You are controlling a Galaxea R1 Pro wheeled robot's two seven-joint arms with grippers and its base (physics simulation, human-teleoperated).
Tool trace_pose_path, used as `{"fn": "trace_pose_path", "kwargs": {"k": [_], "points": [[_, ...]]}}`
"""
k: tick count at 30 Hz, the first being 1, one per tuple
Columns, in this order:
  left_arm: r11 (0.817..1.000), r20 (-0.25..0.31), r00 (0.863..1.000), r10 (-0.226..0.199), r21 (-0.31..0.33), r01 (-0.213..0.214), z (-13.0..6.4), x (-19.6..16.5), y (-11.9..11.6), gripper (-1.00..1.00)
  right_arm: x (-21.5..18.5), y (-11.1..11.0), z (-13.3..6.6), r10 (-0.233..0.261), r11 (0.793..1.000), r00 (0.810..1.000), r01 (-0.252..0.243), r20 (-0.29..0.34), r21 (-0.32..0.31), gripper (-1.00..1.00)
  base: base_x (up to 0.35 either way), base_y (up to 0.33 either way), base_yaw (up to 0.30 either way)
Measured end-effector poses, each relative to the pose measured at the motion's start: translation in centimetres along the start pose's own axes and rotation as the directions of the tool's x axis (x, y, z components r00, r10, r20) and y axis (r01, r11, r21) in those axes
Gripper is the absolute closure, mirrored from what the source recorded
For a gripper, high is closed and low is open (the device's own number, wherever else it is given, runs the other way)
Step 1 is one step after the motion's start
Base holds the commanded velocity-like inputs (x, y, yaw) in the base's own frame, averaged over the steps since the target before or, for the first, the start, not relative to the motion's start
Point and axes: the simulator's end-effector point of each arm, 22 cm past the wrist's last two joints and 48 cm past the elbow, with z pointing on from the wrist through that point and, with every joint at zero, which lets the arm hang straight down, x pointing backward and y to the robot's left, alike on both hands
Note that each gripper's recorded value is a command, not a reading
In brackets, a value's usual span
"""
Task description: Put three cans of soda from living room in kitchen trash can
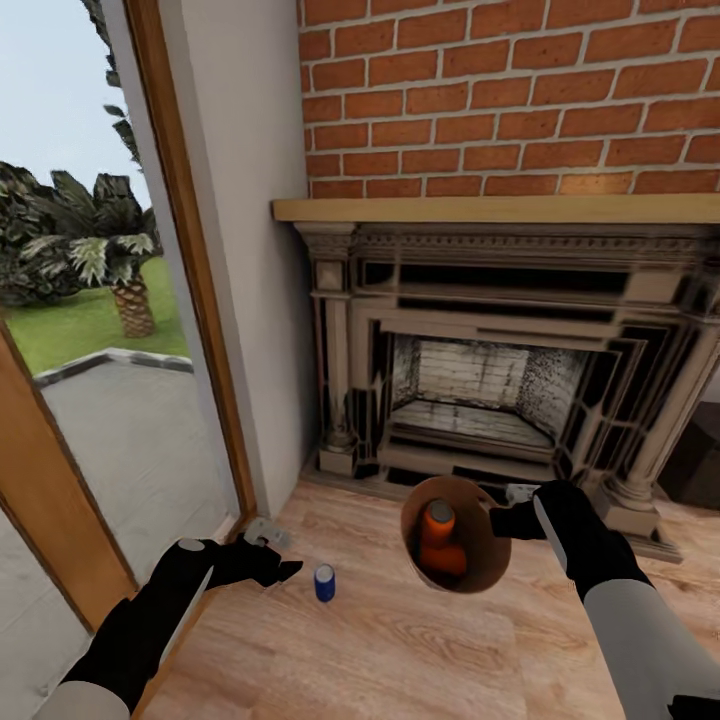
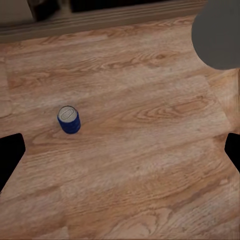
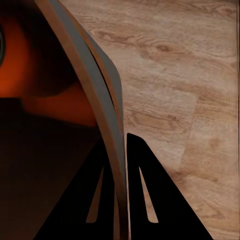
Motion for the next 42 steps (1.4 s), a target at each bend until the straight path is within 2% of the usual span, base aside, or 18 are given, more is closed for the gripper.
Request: {"fn": "trace_pose_path", "kwargs": {"k": [4,7,12,17,21,22,24,26,28,32,38,42], "points": [[1.0,0.001,1.0,0.0,-0.001,0.0,-0.1,0.0,0.0,-1.0,0.0,-0.6,-0.1,-0.011,1.0,1.0,0.011,0.001,0.021,1.0,0.217,0.0,-0.245],[1.0,-0.001,1.0,-0.002,-0.002,0.002,0.0,0.1,0.1,-1.0,-0.1,-0.5,-0.2,-0.007,1.0,1.0,0.006,0.003,0.014,1.0,0.209,0.0,-0.245],[1.0,-0.016,1.0,-0.008,0.002,0.008,0.8,1.9,0.4,-1.0,-0.2,-0.5,-0.3,-0.007,1.0,1.0,0.007,0.005,0.015,1.0,0.178,0.0,-0.245],[0.999,-0.031,0.999,-0.016,-0.035,0.014,2.0,3.4,2.2,-1.0,-0.2,-0.2,-0.3,-0.006,1.0,1.0,0.006,0.007,0.008,1.0,0.159,0.0,-0.233],[0.993,-0.008,0.997,-0.081,-0.084,0.08,2.1,3.9,4.8,-1.0,-0.2,-0.3,-0.3,-0.009,1.0,1.0,0.009,0.007,0.012,1.0,0.155,0.0,-0.191],[0.981,0.029,0.99,-0.135,-0.136,0.137,2.0,4.3,7.4,-1.0,-0.2,-0.2,-0.3,-0.015,1.0,1.0,0.015,0.006,0.016,1.0,0.183,0.0,-0.176],[0.974,0.039,0.987,-0.158,-0.161,0.162,2.0,4.6,8.4,-1.0,-0.2,-0.1,-0.3,-0.013,1.0,1.0,0.013,0.006,0.012,1.0,0.195,0.0,-0.173],[0.957,0.061,0.981,-0.185,-0.216,0.194,1.7,5.1,10.1,-1.0,-0.2,0.1,-0.3,-0.01,1.0,1.0,0.01,0.006,0.005,1.0,0.209,0.0,-0.169],[0.945,0.089,0.976,-0.2,-0.245,0.216,1.5,5.1,11.1,-1.0,-0.2,0.1,-0.3,-0.009,1.0,1.0,0.009,0.006,0.004,1.0,0.207,0.0,-0.167],[0.933,0.145,0.968,-0.207,-0.268,0.239,1.1,4.5,12.2,-1.0,-0.2,-0.1,-0.3,-0.016,1.0,1.0,0.016,0.006,0.014,1.0,0.099,0.0,-0.166],[0.926,0.164,0.963,-0.215,-0.278,0.254,1.1,4.7,12.7,-1.0,-0.1,0.2,-0.1,-0.01,1.0,1.0,0.01,0.006,0.001,1.0,0.018,0.0,-0.165],[0.911,0.189,0.95,-0.247,-0.289,0.294,1.0,5.3,13.7,-1.0,0.5,0.3,0.6,-0.016,1.0,1.0,0.016,0.003,0.004,1.0,0.003,0.0,-0.162]]}}
